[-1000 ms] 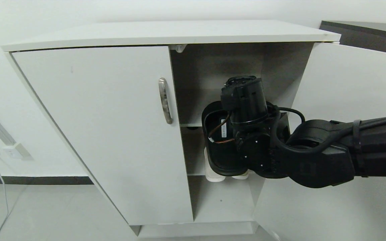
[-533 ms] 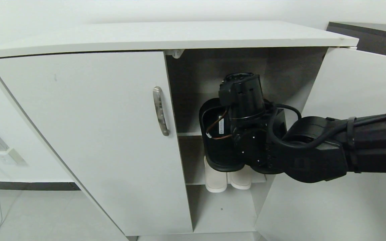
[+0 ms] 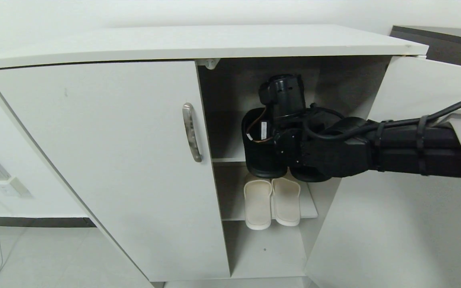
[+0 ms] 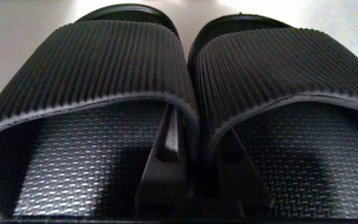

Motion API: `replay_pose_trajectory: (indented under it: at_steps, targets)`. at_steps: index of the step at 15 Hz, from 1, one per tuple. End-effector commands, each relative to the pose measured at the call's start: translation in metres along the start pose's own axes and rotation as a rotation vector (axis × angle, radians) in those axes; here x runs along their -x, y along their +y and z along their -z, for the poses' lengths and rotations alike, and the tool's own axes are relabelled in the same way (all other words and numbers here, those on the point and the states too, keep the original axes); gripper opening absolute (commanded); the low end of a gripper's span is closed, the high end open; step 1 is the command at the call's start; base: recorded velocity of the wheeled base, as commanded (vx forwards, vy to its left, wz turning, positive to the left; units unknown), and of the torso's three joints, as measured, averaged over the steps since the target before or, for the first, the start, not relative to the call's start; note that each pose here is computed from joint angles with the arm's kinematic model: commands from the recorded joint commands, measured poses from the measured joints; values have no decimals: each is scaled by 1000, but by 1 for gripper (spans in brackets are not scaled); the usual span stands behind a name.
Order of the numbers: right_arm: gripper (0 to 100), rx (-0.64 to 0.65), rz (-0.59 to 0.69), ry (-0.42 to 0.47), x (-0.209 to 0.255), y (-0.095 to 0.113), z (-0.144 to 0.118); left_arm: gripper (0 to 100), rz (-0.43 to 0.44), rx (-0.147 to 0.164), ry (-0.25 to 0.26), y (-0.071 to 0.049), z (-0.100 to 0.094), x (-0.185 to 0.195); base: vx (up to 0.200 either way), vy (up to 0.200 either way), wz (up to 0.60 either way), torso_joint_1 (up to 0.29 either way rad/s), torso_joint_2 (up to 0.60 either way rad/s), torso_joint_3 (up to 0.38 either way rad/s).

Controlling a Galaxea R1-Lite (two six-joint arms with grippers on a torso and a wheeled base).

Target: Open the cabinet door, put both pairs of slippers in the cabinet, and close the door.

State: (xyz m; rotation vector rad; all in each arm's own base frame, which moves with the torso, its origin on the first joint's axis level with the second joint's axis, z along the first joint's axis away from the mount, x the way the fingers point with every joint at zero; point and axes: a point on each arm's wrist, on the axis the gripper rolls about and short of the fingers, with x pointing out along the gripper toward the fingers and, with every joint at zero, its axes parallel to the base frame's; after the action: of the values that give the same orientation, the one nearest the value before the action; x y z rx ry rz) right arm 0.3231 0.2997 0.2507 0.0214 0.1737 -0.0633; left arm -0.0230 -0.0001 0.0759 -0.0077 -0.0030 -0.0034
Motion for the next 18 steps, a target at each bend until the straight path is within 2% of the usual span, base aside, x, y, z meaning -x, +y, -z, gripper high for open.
replay_pose_trajectory:
  at_steps: [1, 12, 18]
  targets:
    - [0, -3, 12, 7, -24, 5, 1, 0, 0, 0, 3, 0, 0, 0, 0, 0, 0, 0, 0, 0]
    - [0, -3, 27, 12, -55, 3, 18, 0, -14, 3, 1, 0, 0, 0, 0, 0, 0, 0, 0, 0]
    - [0, 0, 32, -37, -63, 2, 17, 0, -14, 5, 1, 0, 0, 0, 0, 0, 0, 0, 0, 0]
